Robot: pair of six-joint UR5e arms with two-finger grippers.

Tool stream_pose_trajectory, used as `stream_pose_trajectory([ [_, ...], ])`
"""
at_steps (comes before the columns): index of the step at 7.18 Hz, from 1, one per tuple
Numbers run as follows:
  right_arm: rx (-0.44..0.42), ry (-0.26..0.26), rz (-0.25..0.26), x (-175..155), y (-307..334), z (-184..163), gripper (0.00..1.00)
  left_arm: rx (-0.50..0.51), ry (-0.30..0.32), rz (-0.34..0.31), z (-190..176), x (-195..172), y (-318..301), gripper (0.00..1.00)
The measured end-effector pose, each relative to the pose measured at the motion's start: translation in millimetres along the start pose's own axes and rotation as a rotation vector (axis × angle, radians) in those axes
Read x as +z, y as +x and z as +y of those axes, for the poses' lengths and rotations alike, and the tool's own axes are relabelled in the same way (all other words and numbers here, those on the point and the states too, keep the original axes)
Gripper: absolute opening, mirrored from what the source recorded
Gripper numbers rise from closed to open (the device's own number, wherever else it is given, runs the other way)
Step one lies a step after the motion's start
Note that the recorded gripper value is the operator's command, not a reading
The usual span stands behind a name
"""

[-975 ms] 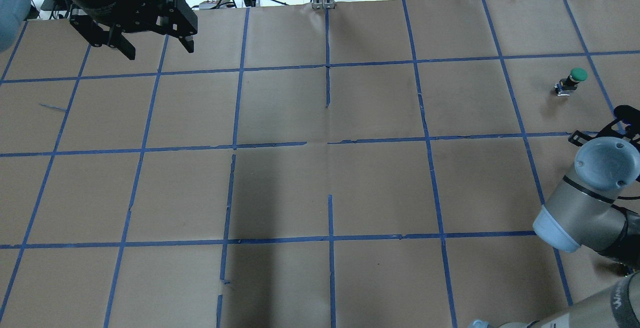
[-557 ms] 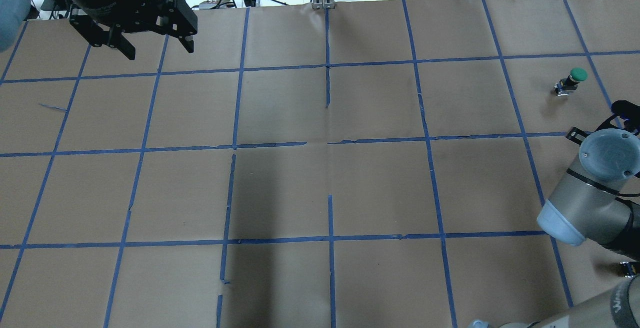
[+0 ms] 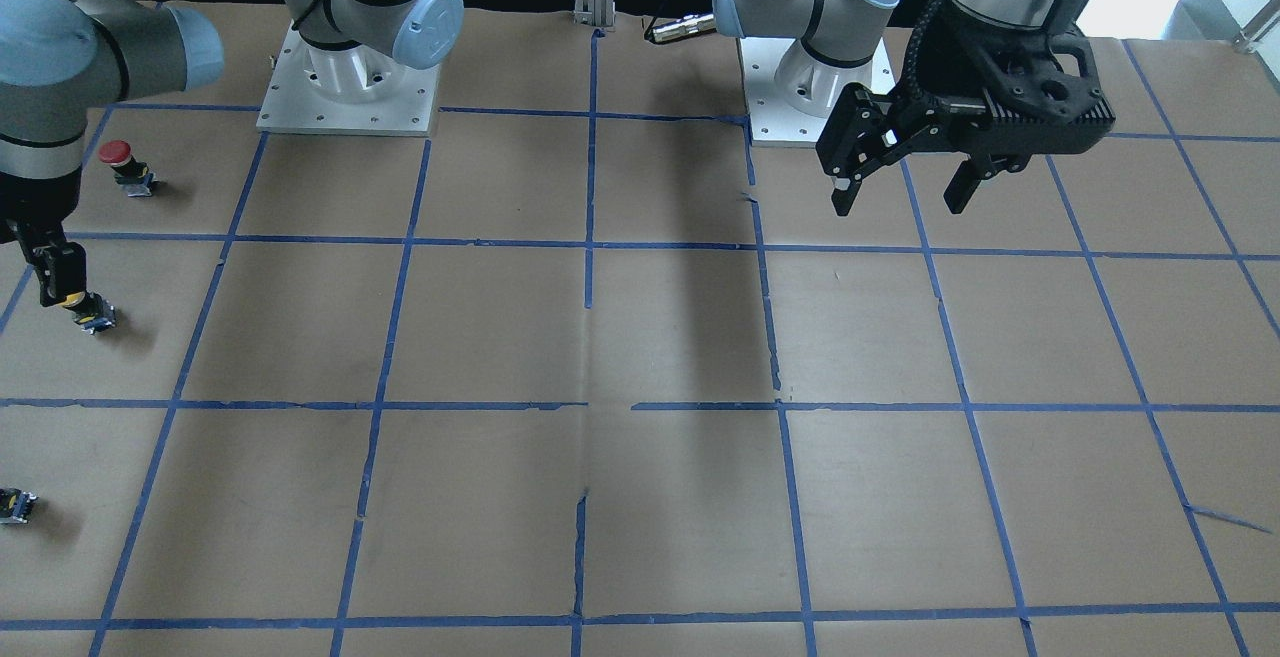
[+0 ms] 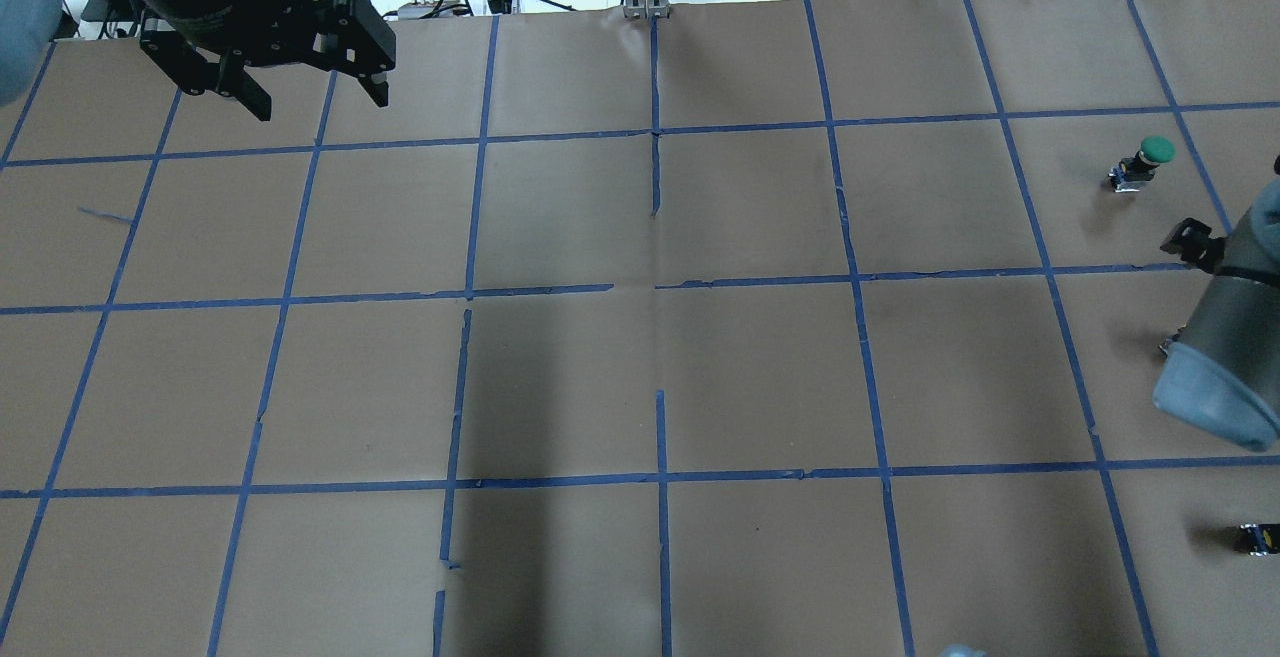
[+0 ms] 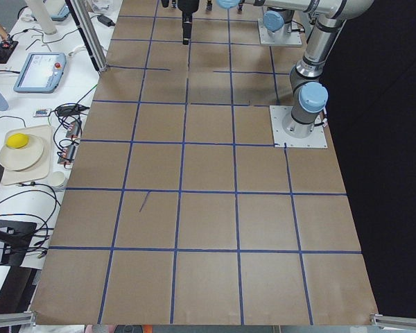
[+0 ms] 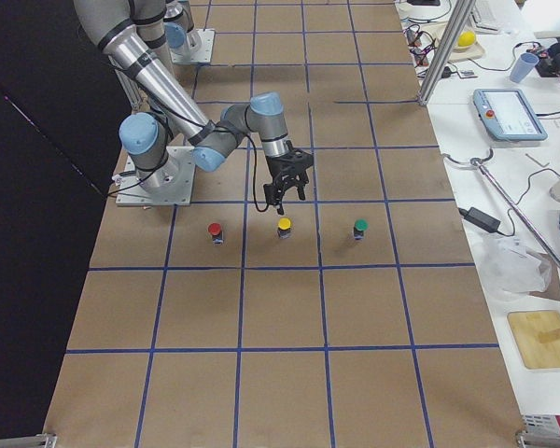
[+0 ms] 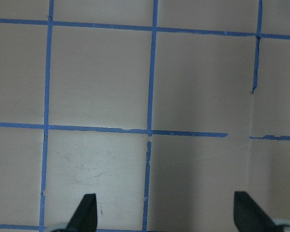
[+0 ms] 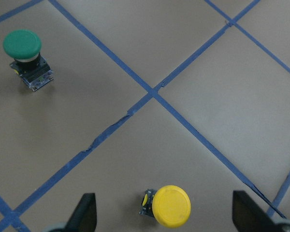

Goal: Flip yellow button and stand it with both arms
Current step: 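Open the right gripper to release the standing yellow button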

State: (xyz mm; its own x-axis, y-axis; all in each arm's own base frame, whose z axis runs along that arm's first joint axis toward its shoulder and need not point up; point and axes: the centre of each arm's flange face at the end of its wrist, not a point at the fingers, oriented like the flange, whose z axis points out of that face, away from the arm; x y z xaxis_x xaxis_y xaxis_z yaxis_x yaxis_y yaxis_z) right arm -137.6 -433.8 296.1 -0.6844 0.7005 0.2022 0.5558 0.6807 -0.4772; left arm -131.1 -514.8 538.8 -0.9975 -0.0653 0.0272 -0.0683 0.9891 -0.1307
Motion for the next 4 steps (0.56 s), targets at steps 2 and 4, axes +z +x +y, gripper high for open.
stream_pose_trajectory([
  [2, -0.033, -0.138, -0.032, -23, -6, -52, 1.0, 0.0, -0.001, 0.0, 0, 1, 0, 1.0],
  [4, -0.091, -0.298, -0.055, -37, -23, -83, 1.0, 0.0, 0.0, 0.0, 0, 0, 0, 1.0],
])
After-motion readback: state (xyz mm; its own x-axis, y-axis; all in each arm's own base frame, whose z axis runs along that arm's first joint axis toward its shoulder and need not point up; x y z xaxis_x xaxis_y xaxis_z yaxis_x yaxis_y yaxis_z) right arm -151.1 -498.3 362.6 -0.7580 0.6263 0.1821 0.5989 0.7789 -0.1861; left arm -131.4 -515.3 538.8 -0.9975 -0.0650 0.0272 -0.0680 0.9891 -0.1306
